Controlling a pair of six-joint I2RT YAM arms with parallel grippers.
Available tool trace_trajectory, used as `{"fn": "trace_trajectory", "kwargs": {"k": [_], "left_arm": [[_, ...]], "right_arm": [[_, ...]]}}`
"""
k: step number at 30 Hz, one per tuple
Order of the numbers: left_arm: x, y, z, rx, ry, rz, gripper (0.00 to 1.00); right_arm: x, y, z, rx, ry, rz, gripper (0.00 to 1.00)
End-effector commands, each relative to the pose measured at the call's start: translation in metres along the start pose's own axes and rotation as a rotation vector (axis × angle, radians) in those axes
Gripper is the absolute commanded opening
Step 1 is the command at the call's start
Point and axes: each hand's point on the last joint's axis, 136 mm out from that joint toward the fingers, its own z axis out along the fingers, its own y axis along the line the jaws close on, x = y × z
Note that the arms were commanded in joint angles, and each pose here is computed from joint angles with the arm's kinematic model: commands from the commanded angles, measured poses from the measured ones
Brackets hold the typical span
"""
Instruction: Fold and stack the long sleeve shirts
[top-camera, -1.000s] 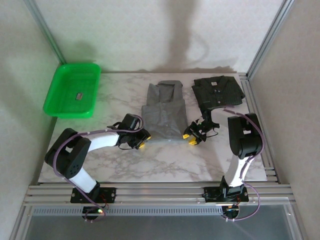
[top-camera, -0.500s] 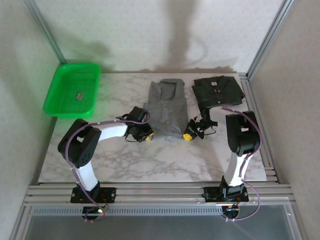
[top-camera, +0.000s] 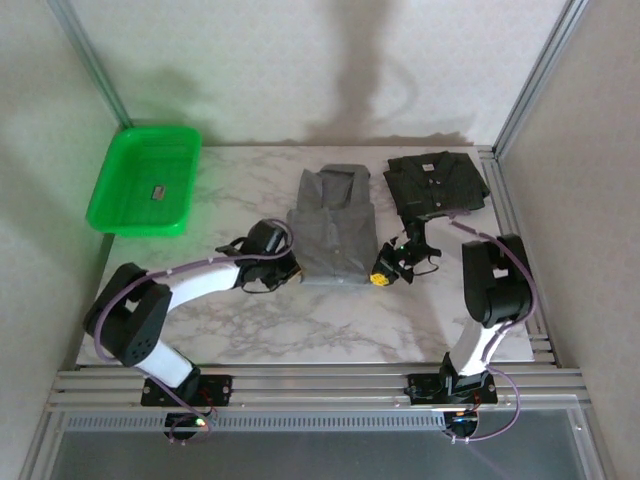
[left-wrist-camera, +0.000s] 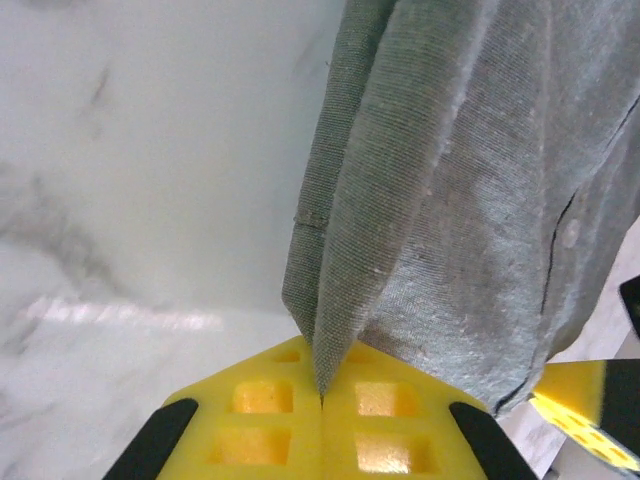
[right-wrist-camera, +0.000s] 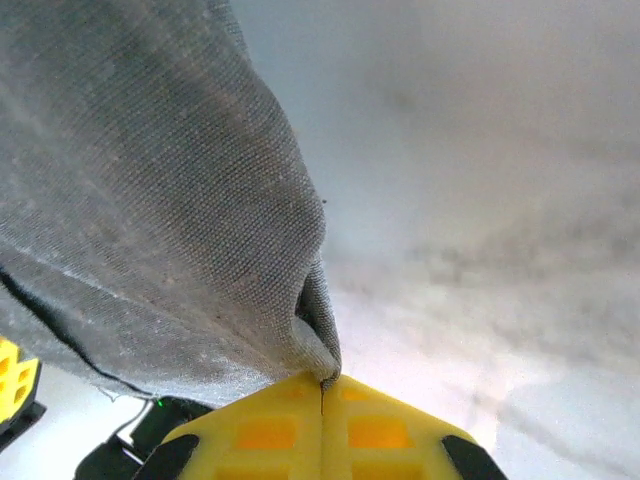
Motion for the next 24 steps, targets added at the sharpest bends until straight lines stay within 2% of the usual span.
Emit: {"fn": "trace_trajectory", "kwargs": {"k": [1, 6, 11, 17, 24], "left_arm": [[0.015, 0.023, -0.012, -0.063, 0.029, -0.009, 0.0], [0.045, 0.021, -0.036, -0.067, 0.118, 0.011, 0.0], [0.059, 0.005, -0.067, -0.015, 0.161, -0.014, 0.0], [0.058, -0.03, -0.094, 0.059, 0.208, -0.019, 0.0], [0.012, -0.072, -0.108, 0.124, 0.191, 0.026, 0.0]], "right_arm": [[0.04, -0.022, -0.009, 0.068, 0.082, 0.037, 0.0], [0.091, -0.028, -0.02, 0.066, 0.191, 0.056, 0.0], [0.135, -0.023, -0.026, 0.052, 0.247, 0.083, 0.0], [0.142, 0.01, -0.061, 0.003, 0.192, 0.045, 0.0], [0.123, 0.043, -0.086, -0.067, 0.153, 0.016, 0.0]]}}
